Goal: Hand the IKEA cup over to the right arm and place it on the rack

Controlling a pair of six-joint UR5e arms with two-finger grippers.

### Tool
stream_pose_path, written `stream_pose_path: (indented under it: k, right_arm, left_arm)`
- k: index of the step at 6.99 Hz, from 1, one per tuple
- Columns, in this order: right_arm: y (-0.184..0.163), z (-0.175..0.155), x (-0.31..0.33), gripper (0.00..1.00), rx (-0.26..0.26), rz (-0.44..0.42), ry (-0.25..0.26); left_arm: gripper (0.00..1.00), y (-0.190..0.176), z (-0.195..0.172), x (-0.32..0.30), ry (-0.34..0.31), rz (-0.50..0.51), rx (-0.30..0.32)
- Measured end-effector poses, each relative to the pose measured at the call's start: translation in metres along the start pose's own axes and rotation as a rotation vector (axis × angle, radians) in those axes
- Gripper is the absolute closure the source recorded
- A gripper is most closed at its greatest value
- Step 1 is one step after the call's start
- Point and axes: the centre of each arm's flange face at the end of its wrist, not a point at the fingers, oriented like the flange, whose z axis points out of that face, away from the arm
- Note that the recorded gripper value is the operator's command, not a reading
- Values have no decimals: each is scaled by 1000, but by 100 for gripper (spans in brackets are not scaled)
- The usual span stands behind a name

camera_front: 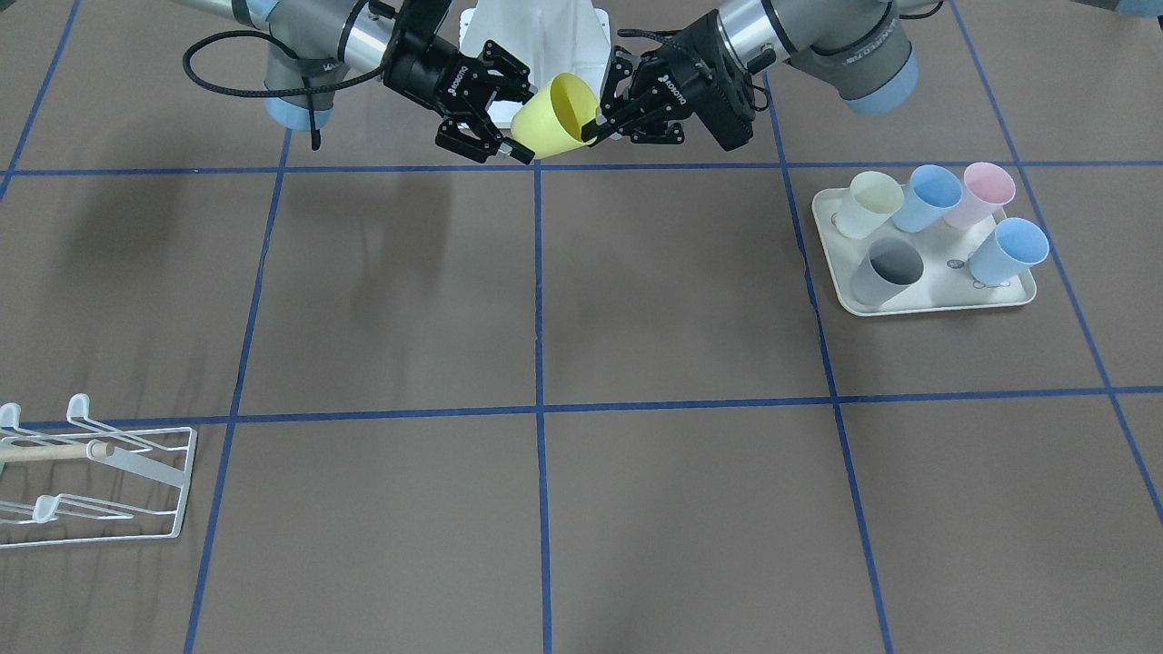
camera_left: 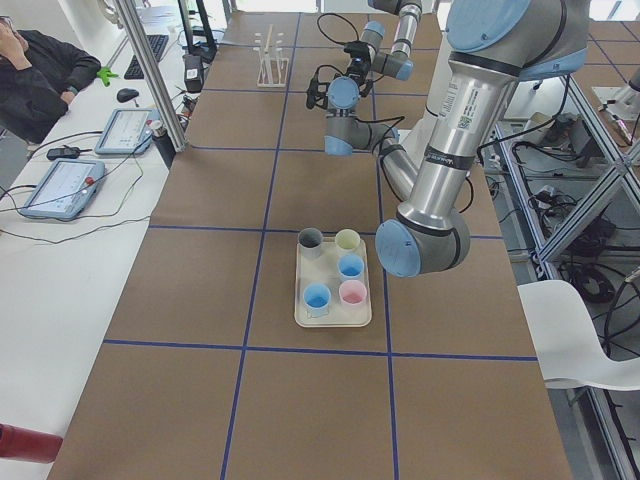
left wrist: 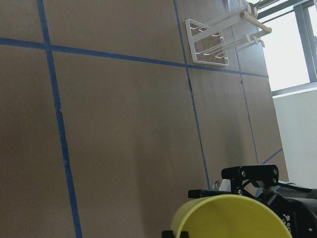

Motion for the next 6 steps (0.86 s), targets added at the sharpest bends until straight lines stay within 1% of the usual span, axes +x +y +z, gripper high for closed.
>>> stream_pose_path:
  k: [1, 2, 4, 5, 6]
  right_arm:
    - [1, 0, 1, 79, -3, -1, 1]
    - [2, -1, 1, 81, -5, -2, 2]
    - [3, -2, 4, 91, -10, -5, 8]
    - [2, -3, 11, 99, -13, -12, 21]
    - [1, -6, 23, 100, -19, -34, 46]
  left_arm:
    - [0, 0, -1, 1, 2, 5, 3]
    - [0, -1, -3, 1, 2, 17, 5]
    - [0, -9, -11, -4, -10, 50, 20]
    - [0, -15, -19, -12, -29, 58, 34]
    - [0, -21, -32, -29, -62, 75, 51]
